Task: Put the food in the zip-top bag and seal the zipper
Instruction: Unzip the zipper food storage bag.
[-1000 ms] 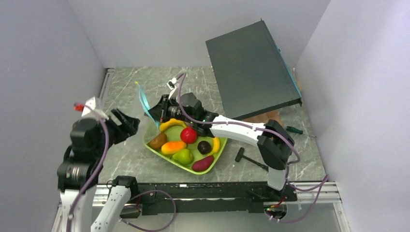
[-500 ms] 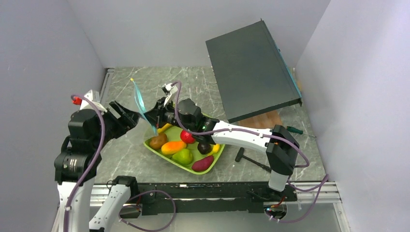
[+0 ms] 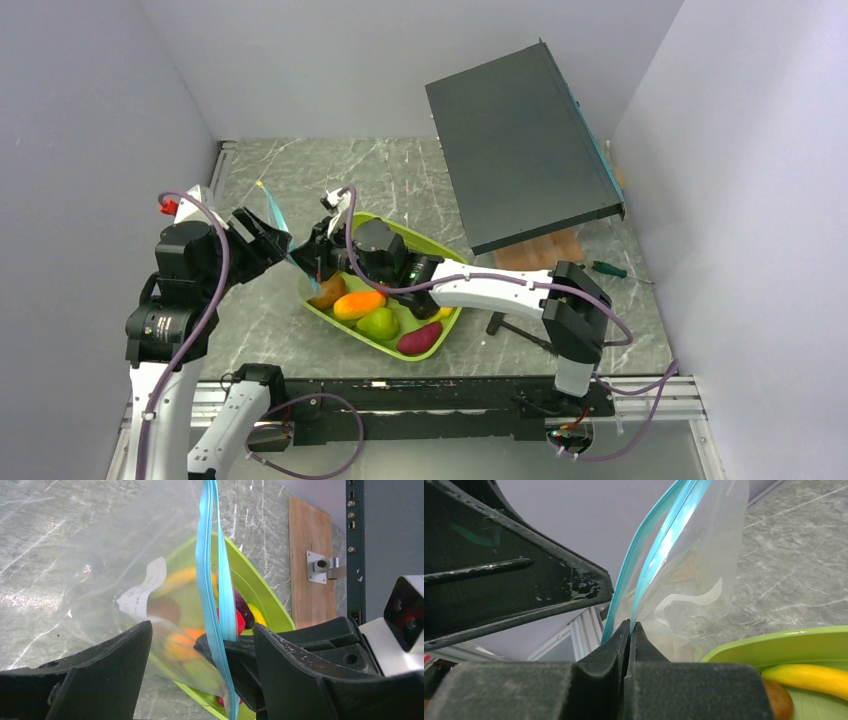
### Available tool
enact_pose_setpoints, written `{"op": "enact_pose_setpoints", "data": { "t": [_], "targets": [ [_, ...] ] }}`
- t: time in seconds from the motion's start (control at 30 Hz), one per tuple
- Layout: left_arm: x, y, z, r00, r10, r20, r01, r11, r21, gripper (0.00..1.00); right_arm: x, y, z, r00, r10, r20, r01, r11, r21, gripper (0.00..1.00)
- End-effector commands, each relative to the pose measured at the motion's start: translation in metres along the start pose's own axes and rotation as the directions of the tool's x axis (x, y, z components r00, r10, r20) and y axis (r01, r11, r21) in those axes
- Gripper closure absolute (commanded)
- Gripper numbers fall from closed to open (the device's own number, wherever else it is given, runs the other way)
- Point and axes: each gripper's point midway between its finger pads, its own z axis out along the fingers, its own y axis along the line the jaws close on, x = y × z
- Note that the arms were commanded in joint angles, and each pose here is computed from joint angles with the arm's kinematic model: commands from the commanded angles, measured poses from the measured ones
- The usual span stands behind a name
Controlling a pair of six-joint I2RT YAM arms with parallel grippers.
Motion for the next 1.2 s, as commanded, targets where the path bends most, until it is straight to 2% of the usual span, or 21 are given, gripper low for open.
{"op": "enact_pose_setpoints", "data": {
  "t": [0.0,0.37,0.47,0.57,0.67,0.8,1.0,1.03,1.07,1.13,1.17],
  "targets": [
    [-0.008,-0.004,0.007,0.999,0.011,0.045,-0.012,1.000,0.027,0.24,-0.021,0.015,0.004,0.998,-0.021,0.064,0.023,0.999,-0.024,1.00],
    [0.011,0.018,0.017,1.000,0.009,0.017,-0.008,0.999,-0.038,0.70,-0.021,0.012,0.004,0.997,-0.001,0.079,0.001,1.000,0.006,1.00],
    [0.011,0.022,0.018,1.000,0.010,0.023,-0.009,0.998,-0.057,0.79,-0.020,0.013,0.004,0.997,0.006,0.081,-0.006,1.000,0.000,1.00],
    [0.014,0.031,0.020,1.000,0.013,0.016,-0.011,0.995,-0.101,0.77,-0.020,0.015,0.003,0.997,0.006,0.082,-0.006,1.000,-0.003,1.00],
    [0.017,0.039,0.025,1.000,0.018,0.006,-0.017,0.990,-0.138,0.63,-0.017,0.016,0.005,0.997,0.007,0.076,-0.007,1.000,-0.002,1.00],
    [0.024,0.046,0.030,1.000,0.011,-0.005,-0.012,0.988,-0.157,0.59,-0.013,0.019,0.007,0.997,0.028,0.066,-0.027,1.000,-0.010,1.00],
    [0.023,0.042,0.029,0.999,0.020,0.025,-0.017,0.994,-0.112,0.52,-0.006,0.021,0.010,0.998,0.031,0.061,-0.032,0.999,0.005,1.00],
    [0.023,0.041,0.028,0.999,0.027,0.029,-0.024,0.994,-0.110,0.55,-0.005,0.021,0.010,0.998,0.032,0.059,-0.033,0.999,0.013,1.00],
    [0.021,0.042,0.025,0.999,0.038,0.035,-0.034,0.993,-0.111,0.64,-0.004,0.021,0.011,0.998,0.033,0.057,-0.035,0.999,0.028,1.00],
    [0.018,0.047,0.019,0.997,0.068,0.044,-0.061,0.988,-0.140,0.85,-0.002,0.012,0.010,0.997,0.043,0.058,-0.048,0.994,0.093,1.00],
    [0.017,0.053,0.016,0.996,0.082,0.047,-0.073,0.983,-0.170,0.93,0.000,0.006,0.010,0.997,0.053,0.060,-0.060,0.989,0.133,1.00]
  ]
}}
